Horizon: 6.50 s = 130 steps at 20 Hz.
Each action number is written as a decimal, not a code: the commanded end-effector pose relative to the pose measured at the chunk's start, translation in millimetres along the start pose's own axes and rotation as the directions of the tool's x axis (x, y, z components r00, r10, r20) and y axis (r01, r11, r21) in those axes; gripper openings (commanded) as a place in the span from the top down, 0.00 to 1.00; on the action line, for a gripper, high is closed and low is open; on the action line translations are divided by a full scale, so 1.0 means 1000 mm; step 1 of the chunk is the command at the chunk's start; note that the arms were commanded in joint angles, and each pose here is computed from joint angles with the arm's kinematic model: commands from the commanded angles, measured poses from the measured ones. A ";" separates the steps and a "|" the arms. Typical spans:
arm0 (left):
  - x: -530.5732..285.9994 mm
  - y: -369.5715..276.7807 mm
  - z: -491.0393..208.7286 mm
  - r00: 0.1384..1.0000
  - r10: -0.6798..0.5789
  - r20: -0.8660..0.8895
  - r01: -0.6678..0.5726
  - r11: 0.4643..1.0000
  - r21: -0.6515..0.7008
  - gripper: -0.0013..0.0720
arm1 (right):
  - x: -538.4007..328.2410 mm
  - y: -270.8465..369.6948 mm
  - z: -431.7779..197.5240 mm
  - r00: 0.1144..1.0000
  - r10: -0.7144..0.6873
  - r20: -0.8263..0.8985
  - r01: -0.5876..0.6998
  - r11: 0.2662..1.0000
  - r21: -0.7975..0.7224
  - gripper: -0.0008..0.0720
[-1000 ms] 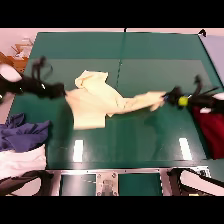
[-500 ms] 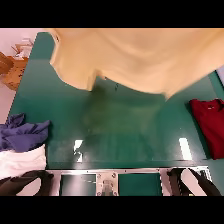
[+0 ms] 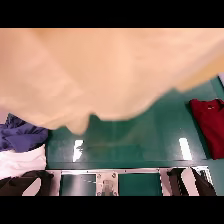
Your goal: Fold the shirts.
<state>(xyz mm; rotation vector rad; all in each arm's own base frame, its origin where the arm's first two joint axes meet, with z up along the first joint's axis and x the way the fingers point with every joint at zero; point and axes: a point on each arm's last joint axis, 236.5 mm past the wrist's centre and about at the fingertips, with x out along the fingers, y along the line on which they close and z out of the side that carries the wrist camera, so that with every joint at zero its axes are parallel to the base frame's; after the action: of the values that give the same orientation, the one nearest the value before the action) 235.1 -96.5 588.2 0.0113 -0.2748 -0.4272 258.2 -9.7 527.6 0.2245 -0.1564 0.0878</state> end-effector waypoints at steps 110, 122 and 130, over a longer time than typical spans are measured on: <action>0.078 0.008 -0.233 0.851 -0.176 -0.494 0.070 0.972 -0.226 0.95 | 0.069 -0.049 -0.186 0.914 0.119 -0.387 -0.005 0.959 0.284 0.97; 0.195 0.075 -0.584 0.698 -0.184 -0.692 -0.283 0.817 -0.503 0.95 | 0.195 -0.211 -0.539 0.633 0.110 -0.767 0.395 0.806 0.441 0.97; 0.163 0.049 -0.652 0.528 -0.269 -0.806 -0.252 0.857 -0.450 0.95 | 0.206 -0.222 -0.583 0.564 0.217 -0.797 0.392 0.779 0.489 0.97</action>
<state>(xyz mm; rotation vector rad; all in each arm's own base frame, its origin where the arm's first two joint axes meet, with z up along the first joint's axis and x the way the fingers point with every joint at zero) 587.7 -145.7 35.0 -0.3746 0.7569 -0.4198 574.4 -81.4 -31.7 0.8515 0.8194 0.0907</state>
